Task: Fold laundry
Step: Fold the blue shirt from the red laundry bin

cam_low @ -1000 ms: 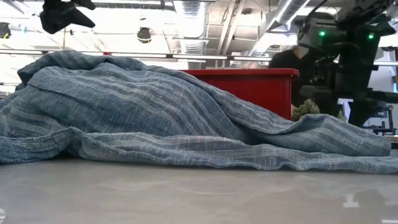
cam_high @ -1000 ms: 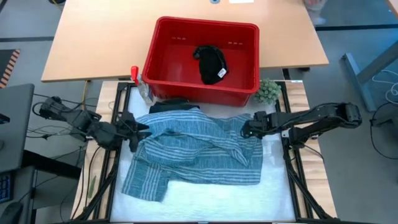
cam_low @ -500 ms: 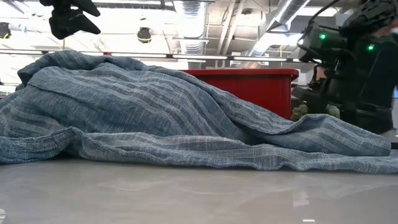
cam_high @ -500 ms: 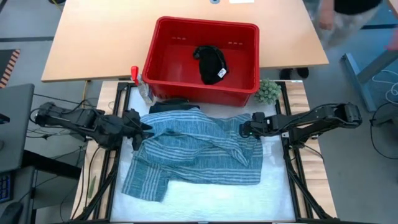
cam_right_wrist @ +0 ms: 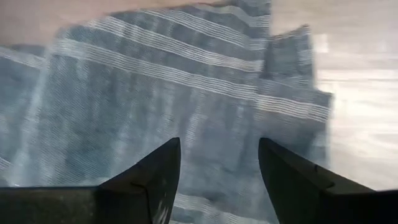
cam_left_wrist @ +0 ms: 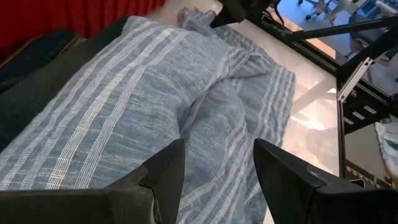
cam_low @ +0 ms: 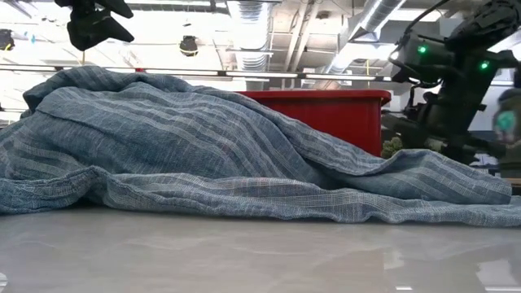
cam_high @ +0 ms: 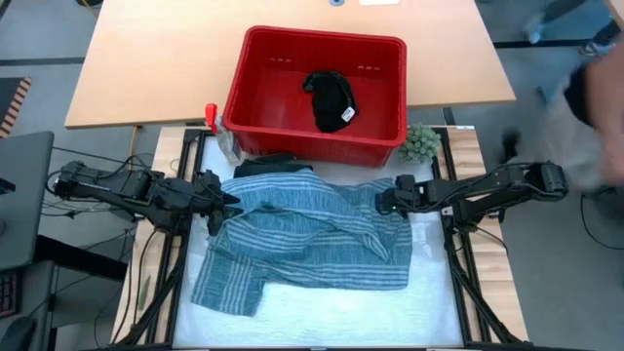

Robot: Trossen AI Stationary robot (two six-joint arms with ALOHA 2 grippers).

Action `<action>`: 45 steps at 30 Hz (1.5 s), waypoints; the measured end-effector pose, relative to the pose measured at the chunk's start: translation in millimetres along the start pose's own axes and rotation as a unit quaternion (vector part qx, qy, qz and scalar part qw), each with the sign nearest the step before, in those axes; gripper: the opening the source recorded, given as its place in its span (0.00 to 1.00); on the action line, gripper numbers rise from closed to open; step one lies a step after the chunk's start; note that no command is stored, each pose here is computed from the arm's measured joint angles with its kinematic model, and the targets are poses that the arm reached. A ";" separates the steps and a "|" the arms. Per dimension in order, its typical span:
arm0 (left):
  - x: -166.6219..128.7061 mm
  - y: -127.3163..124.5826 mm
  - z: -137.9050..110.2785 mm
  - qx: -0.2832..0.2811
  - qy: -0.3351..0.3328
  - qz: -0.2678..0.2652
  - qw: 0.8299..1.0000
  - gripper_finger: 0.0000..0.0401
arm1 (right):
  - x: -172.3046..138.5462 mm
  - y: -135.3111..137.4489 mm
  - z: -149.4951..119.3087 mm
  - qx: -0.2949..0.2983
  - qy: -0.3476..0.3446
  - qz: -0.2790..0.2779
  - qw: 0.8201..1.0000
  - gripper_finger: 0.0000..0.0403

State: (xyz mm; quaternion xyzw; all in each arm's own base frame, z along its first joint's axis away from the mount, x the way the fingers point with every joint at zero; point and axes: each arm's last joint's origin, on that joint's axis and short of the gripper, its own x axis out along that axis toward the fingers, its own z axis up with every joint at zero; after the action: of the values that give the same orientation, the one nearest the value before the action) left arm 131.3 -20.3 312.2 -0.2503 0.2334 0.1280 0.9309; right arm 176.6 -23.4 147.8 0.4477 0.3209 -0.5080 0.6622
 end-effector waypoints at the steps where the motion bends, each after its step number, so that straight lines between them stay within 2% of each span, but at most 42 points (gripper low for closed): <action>1: 0.0 0.2 0.2 -0.001 -0.001 0.001 1.000 0.44 | 1.8 0.4 0.4 0.007 -0.002 0.009 1.000 0.59; 4: 0.4 1.3 0.9 0.001 -0.002 0.005 1.000 0.44 | 6.7 1.0 3.0 0.027 -0.002 0.030 0.999 0.55; 7: 0.7 2.4 1.9 -0.001 -0.005 0.009 1.000 0.44 | 8.3 0.2 5.9 0.029 -0.005 0.030 0.999 0.46; 15: 0.9 2.8 2.1 -0.003 -0.003 0.008 1.000 0.44 | 9.0 -2.1 10.3 -0.012 -0.015 0.020 1.000 0.05; 18: 0.9 2.5 2.1 -0.008 -0.001 0.003 1.000 0.44 | 1.0 -2.2 13.1 -0.026 -0.011 0.005 1.000 0.05; 22: 0.9 2.5 2.2 -0.014 -0.001 0.003 1.000 0.44 | -16.7 -7.6 17.4 -0.053 -0.009 -0.060 0.997 0.05; 24: 0.9 2.4 2.2 -0.013 -0.001 0.003 1.000 0.44 | -19.3 -9.8 17.4 -0.060 -0.009 -0.073 0.995 0.05; 27: 0.9 2.4 2.2 -0.004 -0.002 0.003 1.000 0.44 | -17.6 -10.3 15.8 -0.069 0.009 -0.070 0.995 0.08; 29: 0.9 2.3 2.3 0.000 -0.002 0.003 1.000 0.44 | -16.4 -11.1 14.6 -0.072 0.021 -0.074 0.994 0.15; 38: 0.9 1.9 2.1 0.005 0.002 -0.004 1.000 0.43 | -15.5 -12.3 13.6 -0.062 0.030 -0.075 0.995 0.56; 40: 0.9 1.7 2.0 0.004 0.005 -0.007 1.000 0.42 | -11.1 -16.3 13.1 -0.056 0.029 -0.080 0.995 0.63; 45: 0.9 1.7 2.0 -0.003 0.005 -0.008 1.000 0.42 | 4.6 -21.4 9.7 -0.032 0.028 -0.042 0.998 0.68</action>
State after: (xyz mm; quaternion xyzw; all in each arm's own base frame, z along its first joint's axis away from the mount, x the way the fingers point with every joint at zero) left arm 132.1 -17.7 312.6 -0.2555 0.2359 0.1199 0.9299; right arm 157.0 -35.9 141.9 0.4262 0.3742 -0.5120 0.6452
